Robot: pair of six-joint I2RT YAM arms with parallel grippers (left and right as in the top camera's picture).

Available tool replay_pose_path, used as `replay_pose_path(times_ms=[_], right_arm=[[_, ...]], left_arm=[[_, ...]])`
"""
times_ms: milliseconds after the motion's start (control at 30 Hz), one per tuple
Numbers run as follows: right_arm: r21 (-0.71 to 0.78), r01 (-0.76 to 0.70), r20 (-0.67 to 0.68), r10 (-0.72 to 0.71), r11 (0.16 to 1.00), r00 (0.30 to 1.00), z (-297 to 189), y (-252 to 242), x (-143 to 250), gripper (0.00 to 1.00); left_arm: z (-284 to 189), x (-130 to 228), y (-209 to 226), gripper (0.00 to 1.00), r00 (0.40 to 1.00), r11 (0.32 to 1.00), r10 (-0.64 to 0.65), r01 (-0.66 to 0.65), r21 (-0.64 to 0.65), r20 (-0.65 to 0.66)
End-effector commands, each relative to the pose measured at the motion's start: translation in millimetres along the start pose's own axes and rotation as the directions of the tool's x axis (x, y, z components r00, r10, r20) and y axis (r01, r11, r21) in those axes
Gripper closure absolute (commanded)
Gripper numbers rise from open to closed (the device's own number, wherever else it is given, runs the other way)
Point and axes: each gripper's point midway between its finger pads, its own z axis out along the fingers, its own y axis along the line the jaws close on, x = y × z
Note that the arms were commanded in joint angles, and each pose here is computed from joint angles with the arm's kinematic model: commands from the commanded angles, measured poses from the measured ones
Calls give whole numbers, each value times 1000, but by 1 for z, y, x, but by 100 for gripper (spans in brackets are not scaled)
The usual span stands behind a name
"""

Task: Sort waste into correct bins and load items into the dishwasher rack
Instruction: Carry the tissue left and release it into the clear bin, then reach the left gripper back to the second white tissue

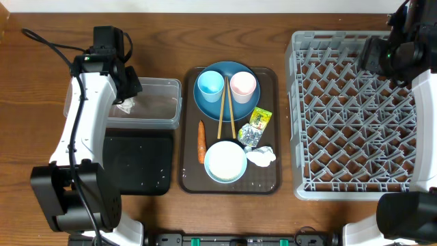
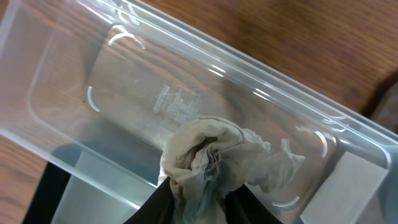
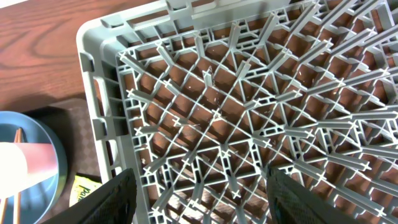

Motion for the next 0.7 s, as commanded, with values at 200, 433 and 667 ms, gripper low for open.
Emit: replay_pose_path(times_ms=[200,433,667], right_arm=[[-2,-16,18,16,1000,1000,-5,0,-5,34],[-3,-16,22,16,1000,1000,-5,0,-6,33],[-3,-16,26,16,1000,1000,-5,0,-7,33]], left_arm=[[3,-6,4,54,1000,1000,4,-3,-29,26],[-3,-14,-1,48,998,1000,-2,2,-6,60],[-48,21,-80,50,985,911,171,-154,382,-10]])
